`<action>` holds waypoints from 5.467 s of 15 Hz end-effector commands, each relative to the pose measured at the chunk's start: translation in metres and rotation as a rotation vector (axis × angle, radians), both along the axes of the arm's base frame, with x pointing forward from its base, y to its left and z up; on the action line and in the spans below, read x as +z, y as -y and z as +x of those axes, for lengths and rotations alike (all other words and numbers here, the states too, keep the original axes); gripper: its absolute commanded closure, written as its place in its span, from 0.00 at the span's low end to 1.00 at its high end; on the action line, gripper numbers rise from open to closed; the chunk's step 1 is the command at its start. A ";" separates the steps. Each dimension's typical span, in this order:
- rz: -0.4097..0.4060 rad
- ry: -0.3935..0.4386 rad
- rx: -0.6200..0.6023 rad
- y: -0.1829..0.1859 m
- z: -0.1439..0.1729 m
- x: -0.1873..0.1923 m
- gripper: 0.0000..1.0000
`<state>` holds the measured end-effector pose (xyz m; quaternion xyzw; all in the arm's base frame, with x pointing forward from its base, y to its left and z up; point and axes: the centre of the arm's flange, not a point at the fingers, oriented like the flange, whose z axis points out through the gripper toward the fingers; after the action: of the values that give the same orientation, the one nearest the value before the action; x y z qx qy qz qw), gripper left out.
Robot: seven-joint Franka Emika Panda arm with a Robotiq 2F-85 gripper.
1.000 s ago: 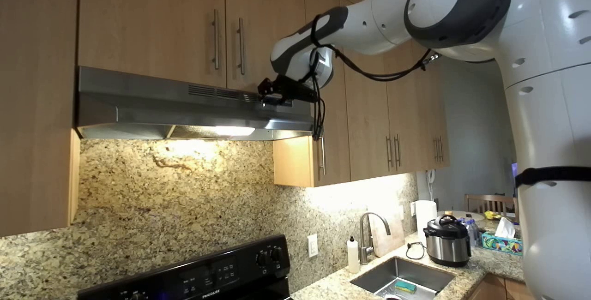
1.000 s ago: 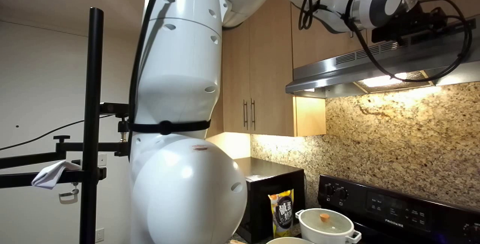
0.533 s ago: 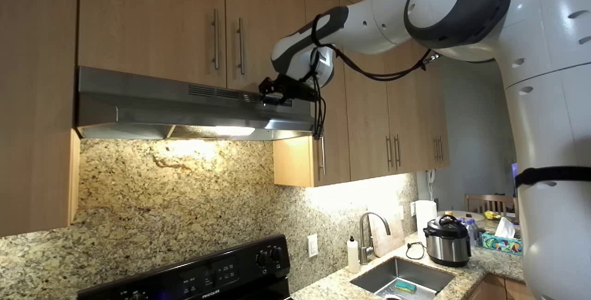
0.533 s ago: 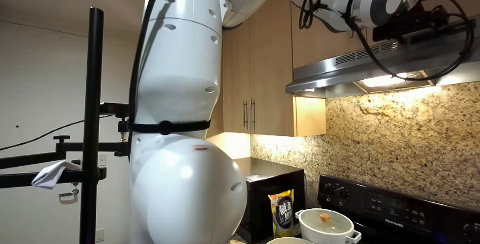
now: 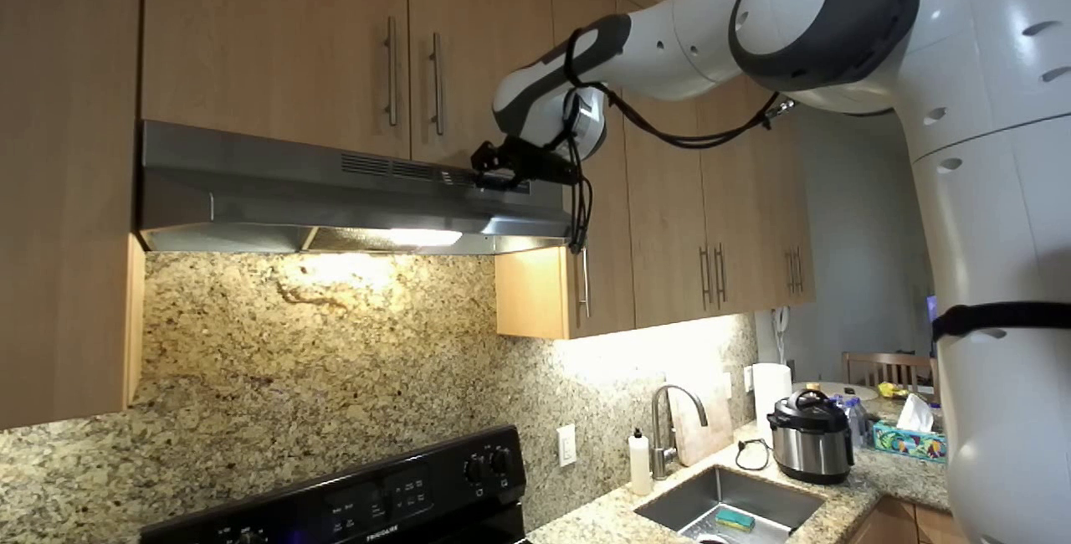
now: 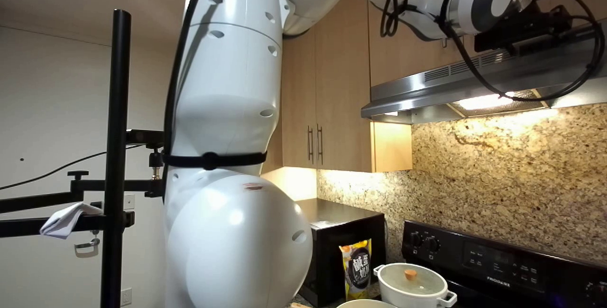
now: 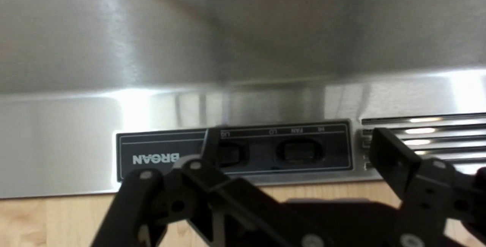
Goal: Switch off the stove light
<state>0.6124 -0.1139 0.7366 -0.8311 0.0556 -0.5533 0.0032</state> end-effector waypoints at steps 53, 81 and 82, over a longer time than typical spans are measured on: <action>-0.045 -0.229 -0.173 -0.105 -0.209 -0.011 0.00; 0.069 -0.731 -0.066 -0.103 -0.159 -0.161 0.00; 0.076 -0.763 -0.051 -0.103 -0.160 -0.166 0.00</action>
<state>0.4447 -0.0074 0.5743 -0.9637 0.1154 -0.2399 -0.0189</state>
